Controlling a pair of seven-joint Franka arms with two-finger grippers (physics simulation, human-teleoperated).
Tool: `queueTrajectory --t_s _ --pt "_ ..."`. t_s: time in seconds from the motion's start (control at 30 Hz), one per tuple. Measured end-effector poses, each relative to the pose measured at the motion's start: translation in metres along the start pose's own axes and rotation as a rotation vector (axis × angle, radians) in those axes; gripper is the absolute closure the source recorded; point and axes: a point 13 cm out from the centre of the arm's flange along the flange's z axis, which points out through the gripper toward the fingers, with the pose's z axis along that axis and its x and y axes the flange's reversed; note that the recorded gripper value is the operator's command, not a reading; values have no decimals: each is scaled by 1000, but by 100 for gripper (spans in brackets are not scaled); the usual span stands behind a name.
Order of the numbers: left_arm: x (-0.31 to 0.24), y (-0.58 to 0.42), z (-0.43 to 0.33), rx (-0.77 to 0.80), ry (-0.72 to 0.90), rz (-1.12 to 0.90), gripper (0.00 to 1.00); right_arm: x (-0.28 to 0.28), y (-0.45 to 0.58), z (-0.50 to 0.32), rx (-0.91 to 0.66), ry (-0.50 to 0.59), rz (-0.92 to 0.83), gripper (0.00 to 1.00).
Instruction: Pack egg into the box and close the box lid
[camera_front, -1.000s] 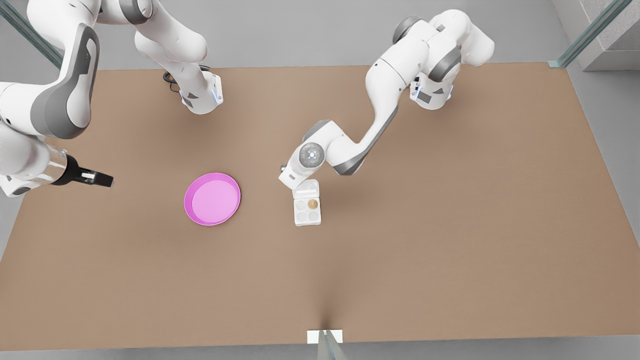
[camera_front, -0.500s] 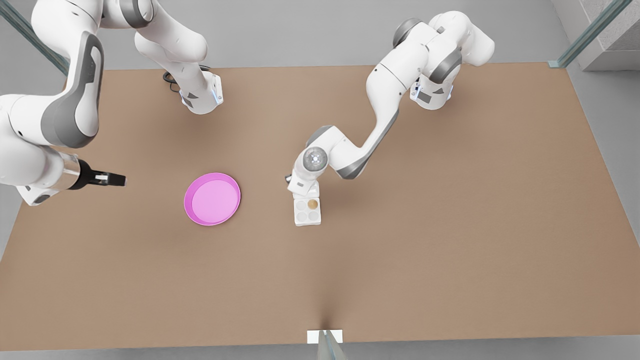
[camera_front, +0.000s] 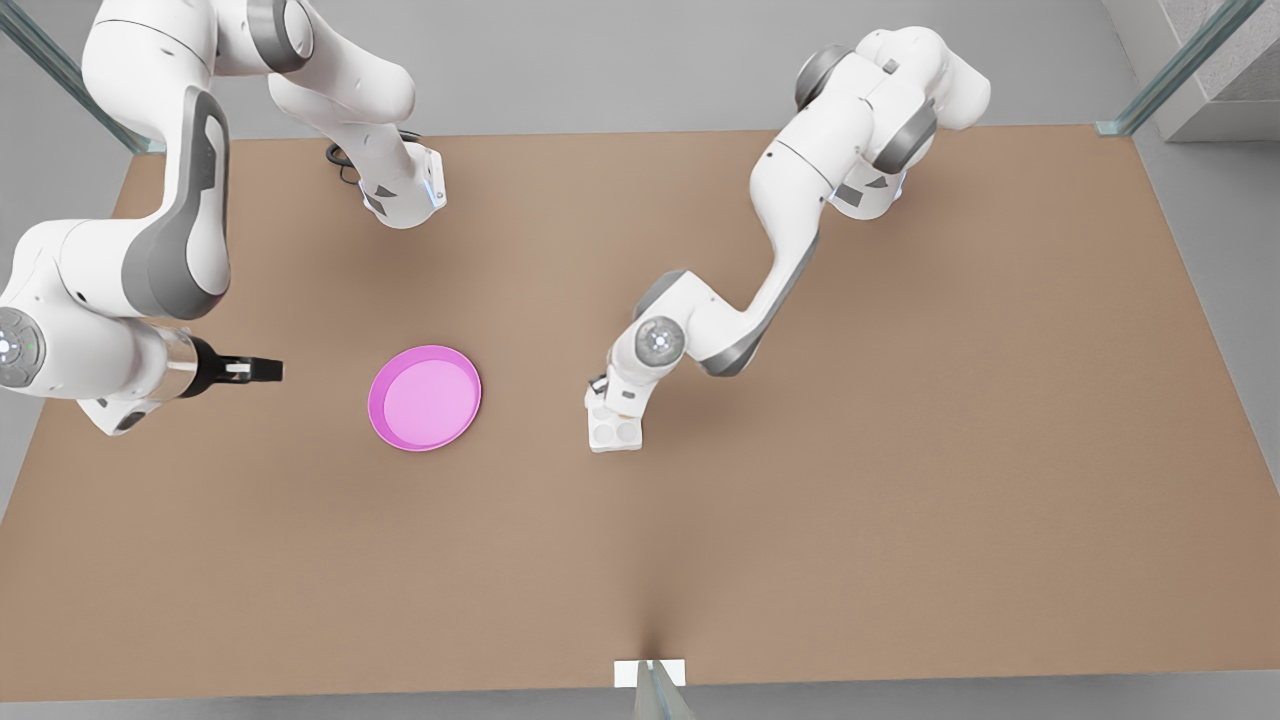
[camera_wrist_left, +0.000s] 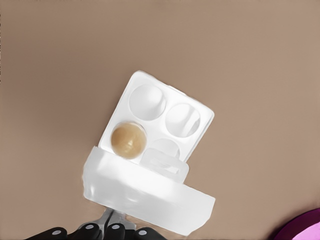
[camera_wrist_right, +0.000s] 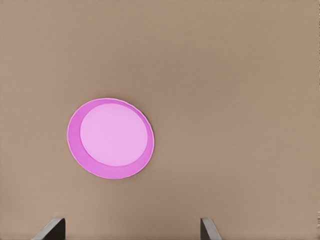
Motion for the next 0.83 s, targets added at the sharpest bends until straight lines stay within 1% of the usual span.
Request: queueTrajectory --t_s 0.17,0.27,0.3,0.33,0.37,0.4,0.43,0.47,0.5,0.53,0.57,0.6,0.63,0.67,0.73,0.83 --pt "-33 1 -11 25 -5 -48 79 2 -10 0 -14 5 9 0" --pt "-57 -4 -35 66 -17 -73 79 2 -9 0 -17 8 4 0" --pt "-70 -11 -62 103 -41 -81 0 2 -8 2 -19 11 2 0" --pt "-100 -13 -106 146 -97 -104 0 2 -7 2 -21 13 0 0" --pt "-152 3 -156 174 -170 -159 0 2 -6 2 -21 13 -2 0" --pt "-226 42 -213 197 -229 -241 0 2 -5 1 -22 11 -4 0" --pt "-290 96 -256 187 -263 -306 0 2 -7 0 -22 9 -3 0" --pt "-333 155 -298 149 -303 -339 0 2 -8 -1 -22 7 -2 0" --pt "-343 206 -364 129 -345 -340 0 2 -9 -2 -22 4 -1 0" --pt "-321 248 -435 137 -368 -314 0 2 -9 -3 -21 3 -1 0" --pt "-282 281 -488 142 -371 -263 0 2 -10 -3 -20 2 1 0" --pt "-246 306 -512 120 -360 -202 0 2 -13 -3 -21 1 4 0" --pt "-219 328 -512 79 -331 -146 0 2 -13 -3 -20 1 5 0" --pt "-205 345 -506 34 -304 -93 0 2 -11 -3 -19 1 2 0" --pt "-192 366 -496 -42 -266 6 0 2 -7 -3 -15 2 -6 0" --pt "-183 378 -487 -113 -222 145 0 1 1 -2 -2 3 -20 0"
